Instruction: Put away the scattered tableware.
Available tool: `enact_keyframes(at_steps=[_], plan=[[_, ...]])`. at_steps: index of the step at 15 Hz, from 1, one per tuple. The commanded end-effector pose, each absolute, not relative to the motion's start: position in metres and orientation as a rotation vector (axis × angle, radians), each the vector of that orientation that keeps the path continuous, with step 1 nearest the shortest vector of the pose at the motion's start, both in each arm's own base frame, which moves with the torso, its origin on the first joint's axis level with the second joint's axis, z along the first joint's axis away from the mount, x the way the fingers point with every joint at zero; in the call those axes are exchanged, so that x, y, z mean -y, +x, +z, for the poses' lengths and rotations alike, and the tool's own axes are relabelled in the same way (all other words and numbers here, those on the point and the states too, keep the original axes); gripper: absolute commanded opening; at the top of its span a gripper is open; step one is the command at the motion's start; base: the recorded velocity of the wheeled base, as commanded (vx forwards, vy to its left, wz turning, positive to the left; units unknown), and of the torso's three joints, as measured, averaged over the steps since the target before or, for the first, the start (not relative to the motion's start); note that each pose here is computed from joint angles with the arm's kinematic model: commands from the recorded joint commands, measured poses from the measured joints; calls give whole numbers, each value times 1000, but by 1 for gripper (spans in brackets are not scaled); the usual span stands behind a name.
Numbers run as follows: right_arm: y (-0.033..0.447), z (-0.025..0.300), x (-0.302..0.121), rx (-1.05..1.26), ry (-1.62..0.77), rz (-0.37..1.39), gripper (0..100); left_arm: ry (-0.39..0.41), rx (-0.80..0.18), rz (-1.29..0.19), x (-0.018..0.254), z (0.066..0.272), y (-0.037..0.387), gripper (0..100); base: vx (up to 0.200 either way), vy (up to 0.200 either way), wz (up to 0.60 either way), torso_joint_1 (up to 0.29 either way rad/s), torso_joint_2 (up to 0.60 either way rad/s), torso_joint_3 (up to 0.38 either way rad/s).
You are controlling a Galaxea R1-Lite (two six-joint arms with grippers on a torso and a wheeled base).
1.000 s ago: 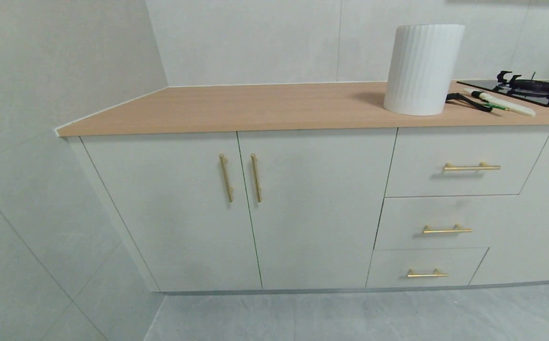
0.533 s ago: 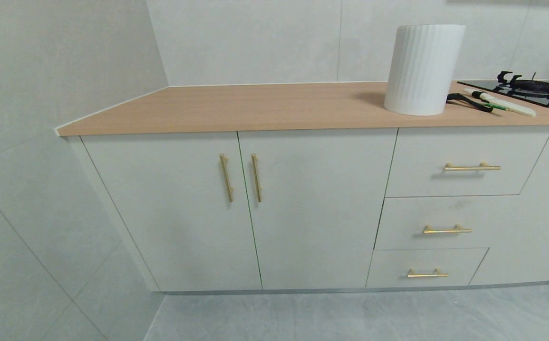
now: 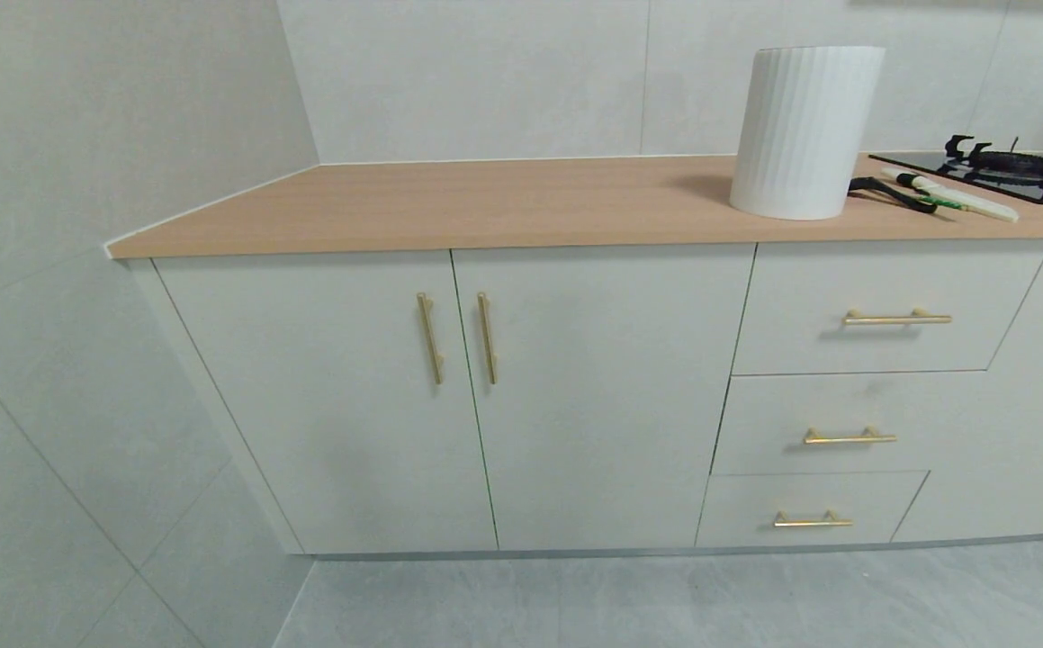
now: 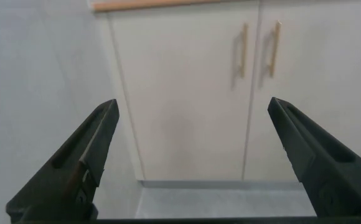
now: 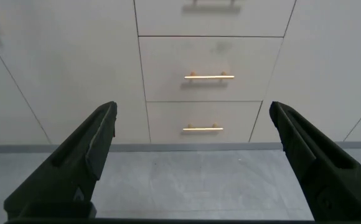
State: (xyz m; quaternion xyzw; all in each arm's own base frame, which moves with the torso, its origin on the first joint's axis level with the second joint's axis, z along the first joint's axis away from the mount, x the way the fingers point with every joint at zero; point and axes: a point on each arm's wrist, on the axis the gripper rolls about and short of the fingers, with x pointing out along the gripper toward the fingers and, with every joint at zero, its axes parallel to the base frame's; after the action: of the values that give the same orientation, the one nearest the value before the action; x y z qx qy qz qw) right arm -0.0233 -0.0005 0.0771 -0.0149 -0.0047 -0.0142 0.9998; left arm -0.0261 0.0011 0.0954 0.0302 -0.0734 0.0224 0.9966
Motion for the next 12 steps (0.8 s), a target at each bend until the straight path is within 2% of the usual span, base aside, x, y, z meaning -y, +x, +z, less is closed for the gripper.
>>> enact_keyframes(at_steps=[1,2,3,6,9,12], plan=[[-23,76,0,-2,-29,-9,100,74,63,39,-1,82,-23,100,0,0,0,0,0,0],[-23,76,0,-2,-29,-8,100,73,29,39,-1,79,-23,100,0,0,0,0,0,0],[-23,76,0,0,-26,-8,100,33,27,34,-1,79,-23,100,0,0,0,0,0,0],[-23,75,0,-2,-17,-9,100,8,14,15,0,77,-23,100,0,0,0,0,0,0],[-23,75,0,0,-17,-8,100,105,-10,-70,1,74,-23,100,0,0,0,0,0,0],[-23,75,0,0,-17,-8,100,64,-11,-80,2,74,-23,100,0,0,0,0,0,0]])
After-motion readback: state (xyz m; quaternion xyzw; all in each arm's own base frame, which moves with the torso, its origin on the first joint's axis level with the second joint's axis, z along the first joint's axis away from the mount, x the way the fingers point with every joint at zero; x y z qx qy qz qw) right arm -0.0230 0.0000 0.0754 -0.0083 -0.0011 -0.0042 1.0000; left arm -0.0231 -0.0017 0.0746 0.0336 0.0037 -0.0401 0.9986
